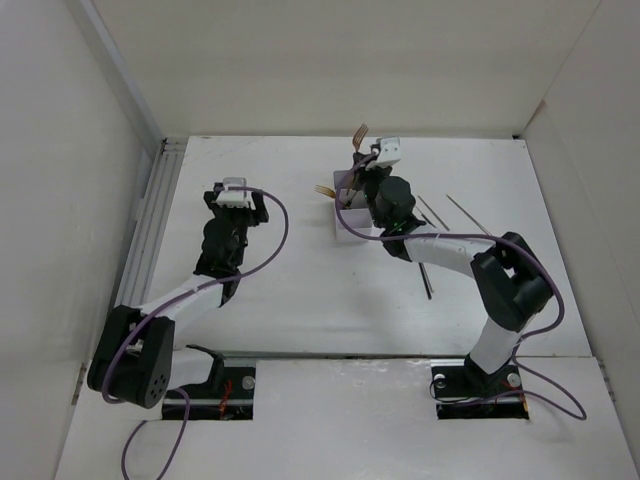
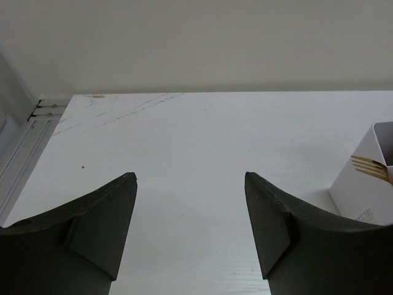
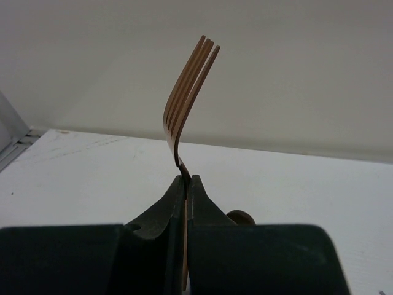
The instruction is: Sort the eating utensils into containers
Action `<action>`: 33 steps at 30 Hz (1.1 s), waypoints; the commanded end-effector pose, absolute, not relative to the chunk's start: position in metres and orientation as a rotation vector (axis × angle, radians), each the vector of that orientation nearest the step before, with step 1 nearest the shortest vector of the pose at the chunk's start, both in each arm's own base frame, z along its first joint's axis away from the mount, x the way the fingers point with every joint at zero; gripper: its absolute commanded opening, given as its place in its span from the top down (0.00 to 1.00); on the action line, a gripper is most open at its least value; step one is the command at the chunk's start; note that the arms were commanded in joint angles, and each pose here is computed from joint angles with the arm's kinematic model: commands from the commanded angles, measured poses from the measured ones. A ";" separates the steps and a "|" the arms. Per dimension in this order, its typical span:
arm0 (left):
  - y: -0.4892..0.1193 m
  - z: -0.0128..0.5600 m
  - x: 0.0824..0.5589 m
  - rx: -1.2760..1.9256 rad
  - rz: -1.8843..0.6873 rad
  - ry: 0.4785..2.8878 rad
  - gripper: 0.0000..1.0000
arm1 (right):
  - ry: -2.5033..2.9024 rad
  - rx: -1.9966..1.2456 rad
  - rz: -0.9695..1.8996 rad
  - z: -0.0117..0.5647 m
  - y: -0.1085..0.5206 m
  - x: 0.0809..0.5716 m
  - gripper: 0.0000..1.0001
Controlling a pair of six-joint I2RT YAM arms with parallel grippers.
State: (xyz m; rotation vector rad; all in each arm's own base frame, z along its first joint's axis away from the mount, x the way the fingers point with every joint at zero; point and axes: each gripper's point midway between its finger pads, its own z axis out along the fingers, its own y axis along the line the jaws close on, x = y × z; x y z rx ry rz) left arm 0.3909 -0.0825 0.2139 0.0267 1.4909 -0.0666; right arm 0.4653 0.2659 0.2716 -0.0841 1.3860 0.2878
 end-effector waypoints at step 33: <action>-0.079 0.233 0.402 -0.008 -0.104 1.467 0.32 | 1.758 -0.127 0.033 0.314 0.147 0.411 0.25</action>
